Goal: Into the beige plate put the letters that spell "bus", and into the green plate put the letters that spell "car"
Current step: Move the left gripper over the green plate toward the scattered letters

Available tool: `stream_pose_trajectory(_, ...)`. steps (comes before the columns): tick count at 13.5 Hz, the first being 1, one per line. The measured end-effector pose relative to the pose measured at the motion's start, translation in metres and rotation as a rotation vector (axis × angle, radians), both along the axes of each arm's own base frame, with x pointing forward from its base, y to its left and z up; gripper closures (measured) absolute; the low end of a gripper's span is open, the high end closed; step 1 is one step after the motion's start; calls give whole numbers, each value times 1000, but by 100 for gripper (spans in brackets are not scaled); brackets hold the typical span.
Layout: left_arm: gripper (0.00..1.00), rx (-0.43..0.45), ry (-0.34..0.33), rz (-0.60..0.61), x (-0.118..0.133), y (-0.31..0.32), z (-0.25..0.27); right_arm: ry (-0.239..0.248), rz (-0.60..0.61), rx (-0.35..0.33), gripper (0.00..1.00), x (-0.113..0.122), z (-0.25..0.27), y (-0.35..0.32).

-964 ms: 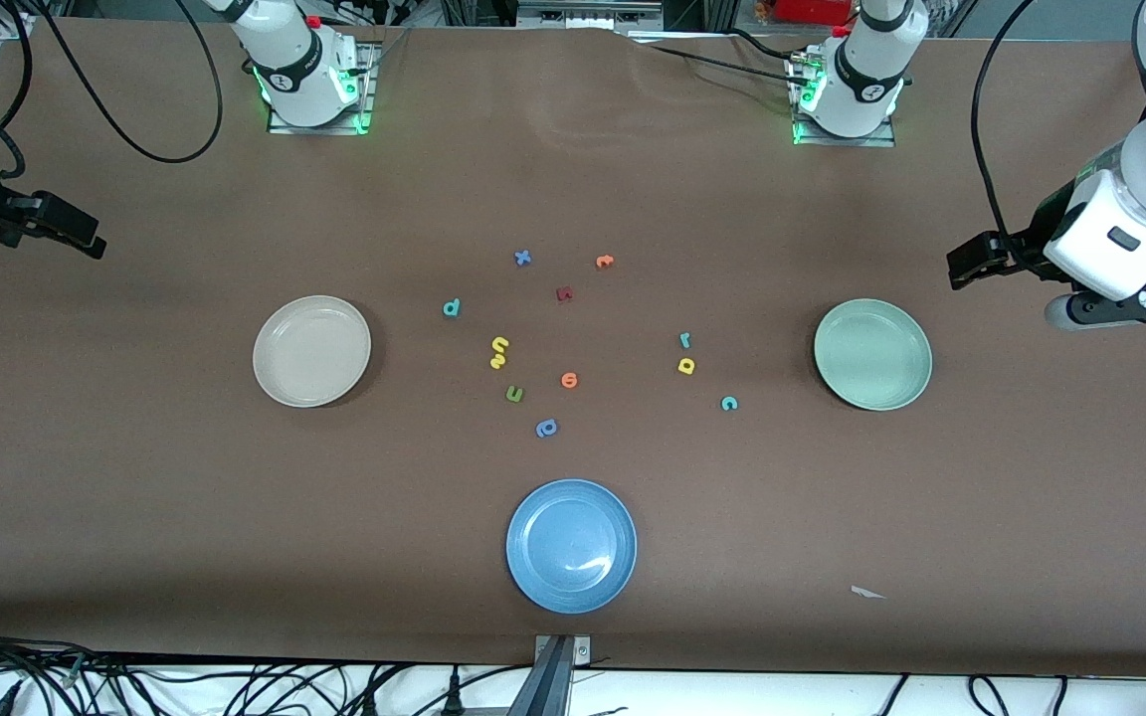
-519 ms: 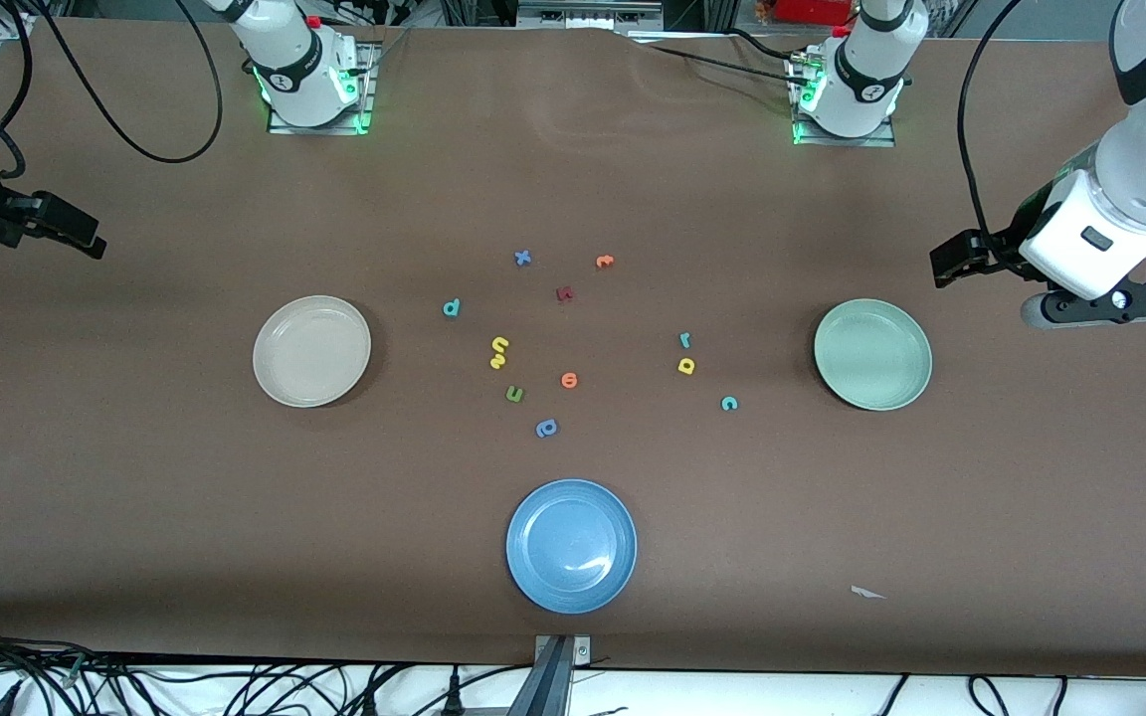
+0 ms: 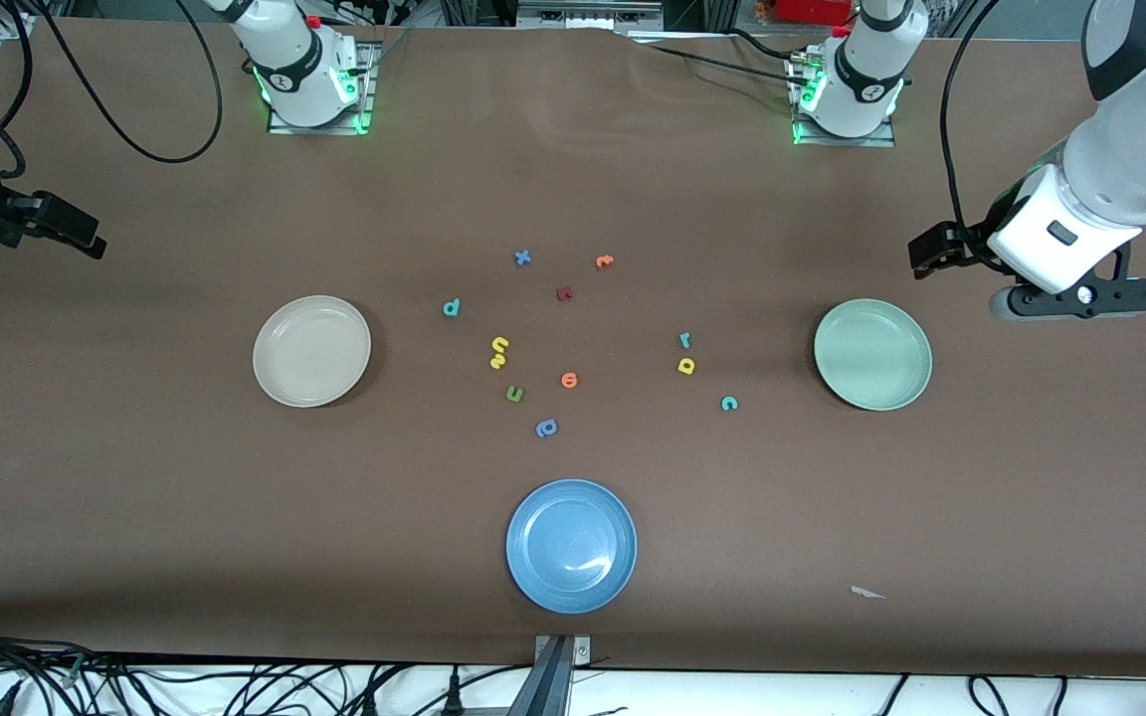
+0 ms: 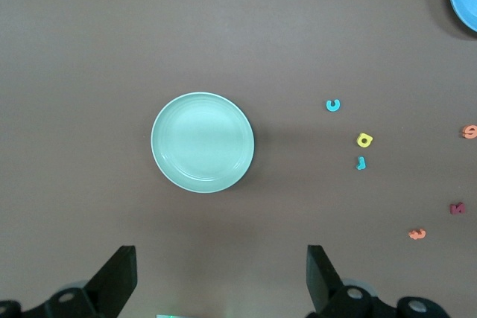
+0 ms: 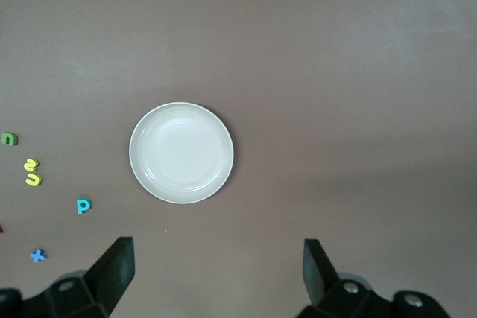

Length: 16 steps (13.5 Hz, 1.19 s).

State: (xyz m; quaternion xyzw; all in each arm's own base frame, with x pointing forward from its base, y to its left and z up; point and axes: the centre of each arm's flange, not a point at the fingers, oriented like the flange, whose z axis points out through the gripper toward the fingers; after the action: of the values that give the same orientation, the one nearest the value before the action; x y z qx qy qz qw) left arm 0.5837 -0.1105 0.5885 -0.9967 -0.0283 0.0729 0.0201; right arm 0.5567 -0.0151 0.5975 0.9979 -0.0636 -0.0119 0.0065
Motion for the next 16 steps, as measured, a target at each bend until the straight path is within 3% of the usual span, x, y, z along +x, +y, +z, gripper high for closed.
stream_pose_trajectory(13,0,23,66,29,-4,-18,-26,0,0,0,0,0,0,0)
stream_pose_trajectory(16,0,10,68,-32,-3,-13,-26,0,0,0,0,0,0,0)
